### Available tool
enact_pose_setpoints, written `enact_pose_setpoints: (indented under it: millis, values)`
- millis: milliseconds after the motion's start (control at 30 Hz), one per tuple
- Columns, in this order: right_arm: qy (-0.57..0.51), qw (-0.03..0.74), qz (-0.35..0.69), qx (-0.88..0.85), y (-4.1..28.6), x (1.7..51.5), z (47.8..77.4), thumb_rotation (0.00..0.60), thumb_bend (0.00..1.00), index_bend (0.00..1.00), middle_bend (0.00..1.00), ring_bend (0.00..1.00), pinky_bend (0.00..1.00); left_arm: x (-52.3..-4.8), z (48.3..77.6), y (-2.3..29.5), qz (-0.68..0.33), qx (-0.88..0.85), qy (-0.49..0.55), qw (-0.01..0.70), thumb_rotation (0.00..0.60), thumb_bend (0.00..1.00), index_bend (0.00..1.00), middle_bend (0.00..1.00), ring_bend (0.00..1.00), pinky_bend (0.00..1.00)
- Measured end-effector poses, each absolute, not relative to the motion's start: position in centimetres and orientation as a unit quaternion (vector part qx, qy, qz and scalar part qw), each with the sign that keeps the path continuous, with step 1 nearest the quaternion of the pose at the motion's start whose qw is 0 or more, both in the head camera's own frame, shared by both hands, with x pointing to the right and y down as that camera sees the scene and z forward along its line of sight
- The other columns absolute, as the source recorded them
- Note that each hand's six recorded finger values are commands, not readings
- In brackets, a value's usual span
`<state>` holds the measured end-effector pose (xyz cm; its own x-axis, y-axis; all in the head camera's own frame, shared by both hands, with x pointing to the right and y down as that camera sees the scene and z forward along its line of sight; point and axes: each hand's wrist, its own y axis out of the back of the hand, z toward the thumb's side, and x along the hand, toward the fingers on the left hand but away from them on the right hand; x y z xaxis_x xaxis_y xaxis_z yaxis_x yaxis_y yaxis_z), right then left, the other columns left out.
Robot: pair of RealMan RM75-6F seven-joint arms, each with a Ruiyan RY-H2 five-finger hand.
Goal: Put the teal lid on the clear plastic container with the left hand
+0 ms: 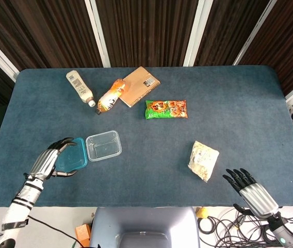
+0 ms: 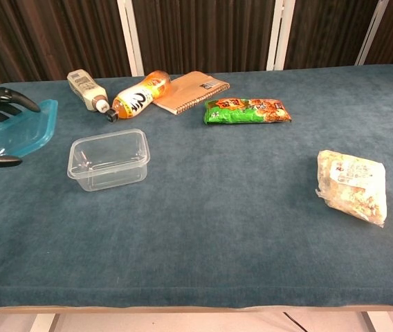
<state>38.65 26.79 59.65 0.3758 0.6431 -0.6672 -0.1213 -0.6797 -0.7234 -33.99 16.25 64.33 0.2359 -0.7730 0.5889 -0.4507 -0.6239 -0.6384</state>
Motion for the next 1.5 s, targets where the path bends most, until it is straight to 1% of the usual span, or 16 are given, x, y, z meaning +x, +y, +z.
enact_pose_setpoints:
  millis: [133,300,400,567,800,867,1133,1333,1500]
  values:
    - [-0.174,0.354,0.530,-0.750,26.7,38.8,59.7,0.600,0.20,0.00,0.00,0.00,0.00,-31.1,65.6,14.9,-0.484,-0.758,0.404,0.167,0.600,0.27,0.29,0.99,0.75,0.25]
    - [-0.175,0.343,0.530,-0.755,26.4,39.1,59.8,0.600,0.20,0.00,0.00,0.00,0.00,-25.6,67.8,13.7,-0.487,-0.765,0.395,0.148,0.600,0.27,0.29,0.99,0.75,0.25]
    - [-0.174,0.337,0.532,-0.757,26.2,39.3,59.8,0.600,0.20,0.00,0.00,0.00,0.00,-22.9,68.3,13.1,-0.488,-0.765,0.393,0.153,0.600,0.27,0.29,0.99,0.75,0.25]
    - [-0.171,0.332,0.531,-0.760,26.2,39.4,59.8,0.600,0.20,0.00,0.00,0.00,0.00,-20.4,68.5,11.9,-0.502,-0.749,0.399,0.169,0.600,0.27,0.28,0.99,0.75,0.25]
    - [-0.167,0.324,0.526,-0.768,26.4,39.5,59.6,0.600,0.20,0.00,0.00,0.00,0.00,-20.0,69.5,11.1,-0.524,-0.730,0.403,0.175,0.600,0.27,0.28,0.97,0.74,0.22]
    - [-0.168,0.324,0.525,-0.769,26.4,39.5,59.5,0.600,0.20,0.00,0.00,0.00,0.00,-20.2,69.9,11.2,-0.528,-0.731,0.396,0.173,0.600,0.27,0.28,0.94,0.71,0.21]
    - [-0.164,0.323,0.525,-0.770,26.5,39.5,59.6,0.600,0.20,0.00,0.00,0.00,0.00,-21.1,70.6,11.5,-0.542,-0.733,0.374,0.172,0.600,0.26,0.24,0.74,0.58,0.17]
    - [-0.160,0.322,0.526,-0.771,26.6,39.4,59.7,0.600,0.20,0.00,0.00,0.00,0.00,-21.2,71.0,11.6,-0.548,-0.729,0.364,0.188,0.600,0.25,0.22,0.70,0.56,0.16]
    - [-0.160,0.323,0.524,-0.772,26.6,39.3,59.6,0.600,0.20,0.00,0.00,0.00,0.00,-21.4,71.1,11.8,-0.554,-0.727,0.356,0.193,0.600,0.24,0.20,0.67,0.53,0.15]
